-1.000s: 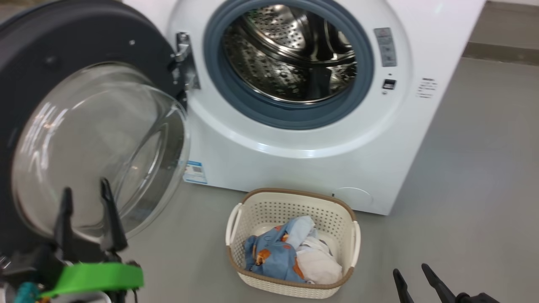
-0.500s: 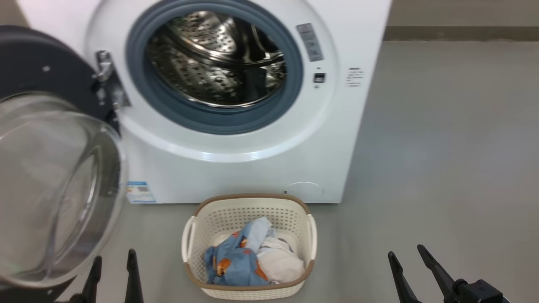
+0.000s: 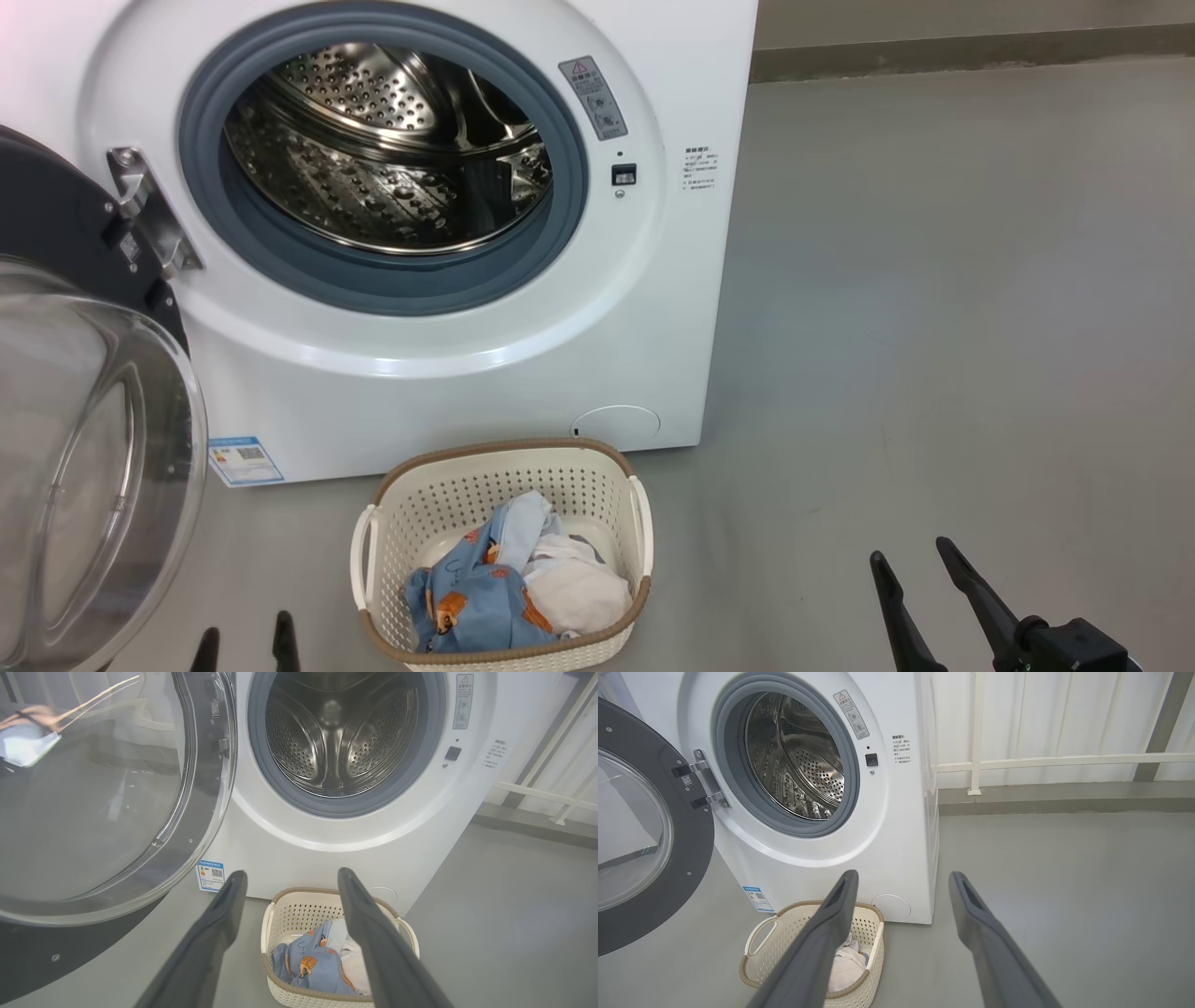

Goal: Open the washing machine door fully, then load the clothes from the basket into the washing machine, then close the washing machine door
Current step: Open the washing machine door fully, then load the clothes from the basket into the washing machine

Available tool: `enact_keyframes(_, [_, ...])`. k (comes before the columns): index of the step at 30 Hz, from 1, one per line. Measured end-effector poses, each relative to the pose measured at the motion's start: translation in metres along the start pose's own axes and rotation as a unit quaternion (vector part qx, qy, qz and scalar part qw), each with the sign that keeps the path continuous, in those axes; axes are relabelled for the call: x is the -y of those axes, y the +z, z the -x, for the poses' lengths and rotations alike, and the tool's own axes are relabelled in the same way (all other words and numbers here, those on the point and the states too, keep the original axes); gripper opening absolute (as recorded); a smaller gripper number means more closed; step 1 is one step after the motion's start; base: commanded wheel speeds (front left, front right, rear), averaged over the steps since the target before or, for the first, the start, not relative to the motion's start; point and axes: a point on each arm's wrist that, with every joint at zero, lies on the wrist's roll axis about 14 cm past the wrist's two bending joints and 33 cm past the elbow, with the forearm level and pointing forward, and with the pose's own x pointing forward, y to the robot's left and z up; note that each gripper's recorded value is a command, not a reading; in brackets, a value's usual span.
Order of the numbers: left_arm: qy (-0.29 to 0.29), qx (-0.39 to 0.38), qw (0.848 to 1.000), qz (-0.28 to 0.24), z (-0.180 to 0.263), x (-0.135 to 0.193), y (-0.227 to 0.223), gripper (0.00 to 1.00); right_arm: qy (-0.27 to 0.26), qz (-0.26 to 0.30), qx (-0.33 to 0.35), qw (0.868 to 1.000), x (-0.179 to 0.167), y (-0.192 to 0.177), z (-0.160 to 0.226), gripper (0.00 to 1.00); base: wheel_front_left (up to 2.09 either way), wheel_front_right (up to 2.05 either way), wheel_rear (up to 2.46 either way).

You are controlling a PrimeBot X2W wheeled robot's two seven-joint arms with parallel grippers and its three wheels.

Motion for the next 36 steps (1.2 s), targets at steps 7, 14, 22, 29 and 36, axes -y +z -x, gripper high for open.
enact_keyframes(7, [0.015, 0.001, 1.000, -0.003, 0.001, -0.009, 0.001, 1.00, -0.002, 0.002, 0.002, 1.000, 0.001, 0.001, 0.001, 1.00, 0.00, 0.00, 0.00])
enact_keyframes(14, [0.023, 0.002, 1.000, -0.004, 0.003, -0.014, 0.001, 1.00, 0.001, 0.012, 0.001, 1.000, 0.001, 0.001, 0.001, 1.00, 0.00, 0.00, 0.00])
enact_keyframes(22, [0.027, -0.008, 1.000, -0.003, 0.008, -0.016, -0.005, 1.00, -0.009, 0.020, 0.003, 1.000, 0.008, 0.003, 0.002, 1.00, 0.00, 0.00, 0.00])
enact_keyframes(29, [0.027, -0.012, 1.000, -0.003, 0.011, -0.016, -0.008, 1.00, -0.014, 0.021, -0.006, 1.000, 0.011, -0.002, 0.005, 1.00, 0.00, 0.00, 0.00])
enact_keyframes(36, [0.030, -0.012, 0.999, -0.003, 0.012, -0.017, -0.008, 1.00, -0.014, 0.022, -0.012, 1.000, 0.011, -0.006, 0.005, 1.00, 0.00, 0.00, 0.00])
